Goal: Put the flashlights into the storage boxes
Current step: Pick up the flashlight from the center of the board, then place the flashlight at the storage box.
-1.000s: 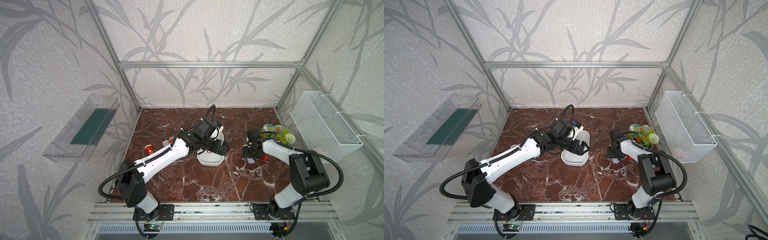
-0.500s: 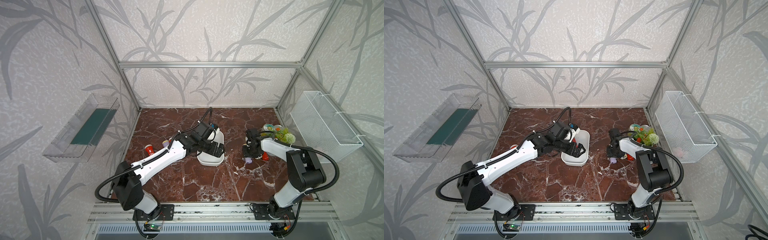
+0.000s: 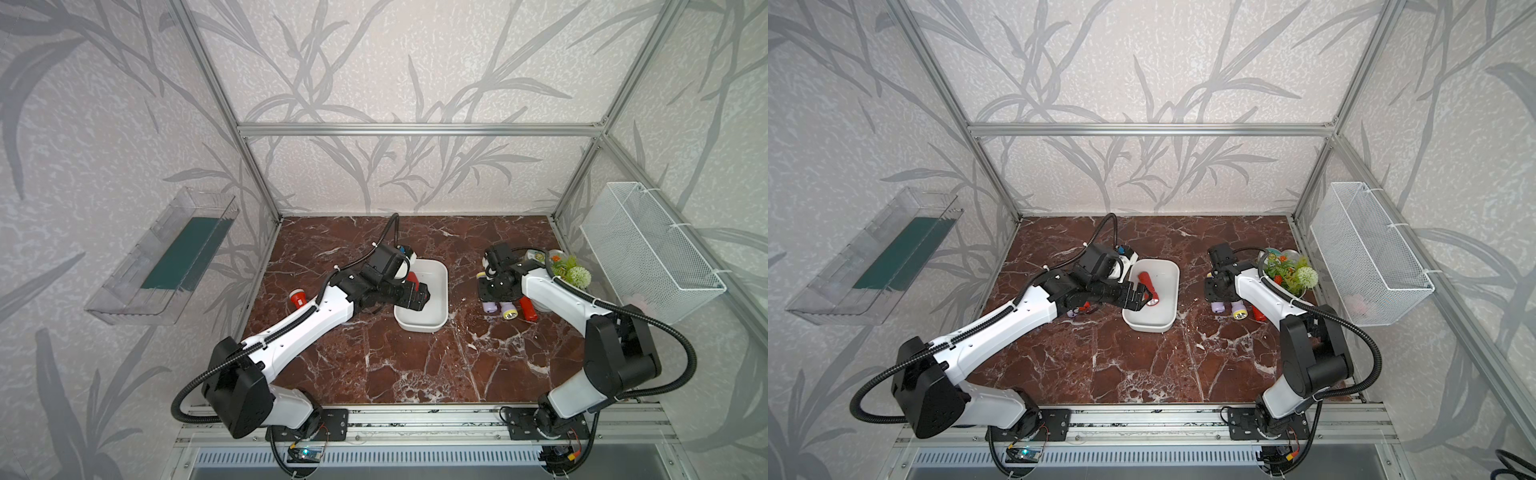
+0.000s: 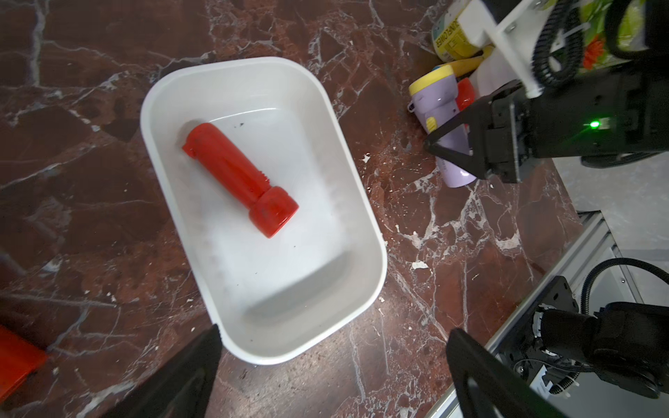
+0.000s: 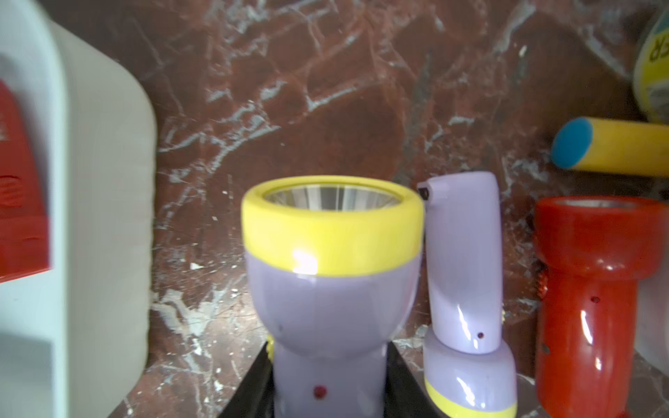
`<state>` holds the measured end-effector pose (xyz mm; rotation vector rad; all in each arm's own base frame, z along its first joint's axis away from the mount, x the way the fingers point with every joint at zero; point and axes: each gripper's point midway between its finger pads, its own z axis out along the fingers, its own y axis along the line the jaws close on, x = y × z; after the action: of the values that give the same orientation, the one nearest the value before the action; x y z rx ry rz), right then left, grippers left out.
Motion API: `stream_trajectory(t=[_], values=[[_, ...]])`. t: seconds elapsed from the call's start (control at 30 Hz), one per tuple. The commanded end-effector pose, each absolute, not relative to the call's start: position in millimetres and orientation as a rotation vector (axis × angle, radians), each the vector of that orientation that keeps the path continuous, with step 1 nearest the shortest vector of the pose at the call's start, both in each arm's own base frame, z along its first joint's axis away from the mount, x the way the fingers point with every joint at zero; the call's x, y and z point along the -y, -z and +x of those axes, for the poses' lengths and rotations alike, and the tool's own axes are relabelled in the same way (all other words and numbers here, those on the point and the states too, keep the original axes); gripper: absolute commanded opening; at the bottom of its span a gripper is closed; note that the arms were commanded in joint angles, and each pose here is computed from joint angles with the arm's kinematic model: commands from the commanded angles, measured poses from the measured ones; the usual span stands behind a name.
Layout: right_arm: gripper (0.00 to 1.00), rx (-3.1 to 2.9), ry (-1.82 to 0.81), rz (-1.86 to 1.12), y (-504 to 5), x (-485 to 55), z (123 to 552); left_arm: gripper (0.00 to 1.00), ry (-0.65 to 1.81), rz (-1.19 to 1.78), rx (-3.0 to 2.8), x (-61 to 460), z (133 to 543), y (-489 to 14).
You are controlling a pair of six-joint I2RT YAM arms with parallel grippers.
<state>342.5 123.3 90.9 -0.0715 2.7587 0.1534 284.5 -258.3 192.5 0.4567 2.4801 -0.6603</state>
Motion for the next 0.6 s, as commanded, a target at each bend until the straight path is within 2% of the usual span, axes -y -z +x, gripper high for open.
stream_trajectory(t=[0.0, 0.23, 0.57], values=[[0.37, -2.719, -0.185, -0.109, -118, -141, 344, 0.99, 0.658, 0.411, -2.458, 244, 282, -200], [0.37, -2.666, -0.227, -0.222, -144, -185, 357, 0.99, 0.654, 0.368, -2.438, 227, 271, -207], [0.37, -2.677, -0.268, -0.371, -138, -251, 373, 0.99, 0.622, 0.321, -2.398, 200, 254, -221]])
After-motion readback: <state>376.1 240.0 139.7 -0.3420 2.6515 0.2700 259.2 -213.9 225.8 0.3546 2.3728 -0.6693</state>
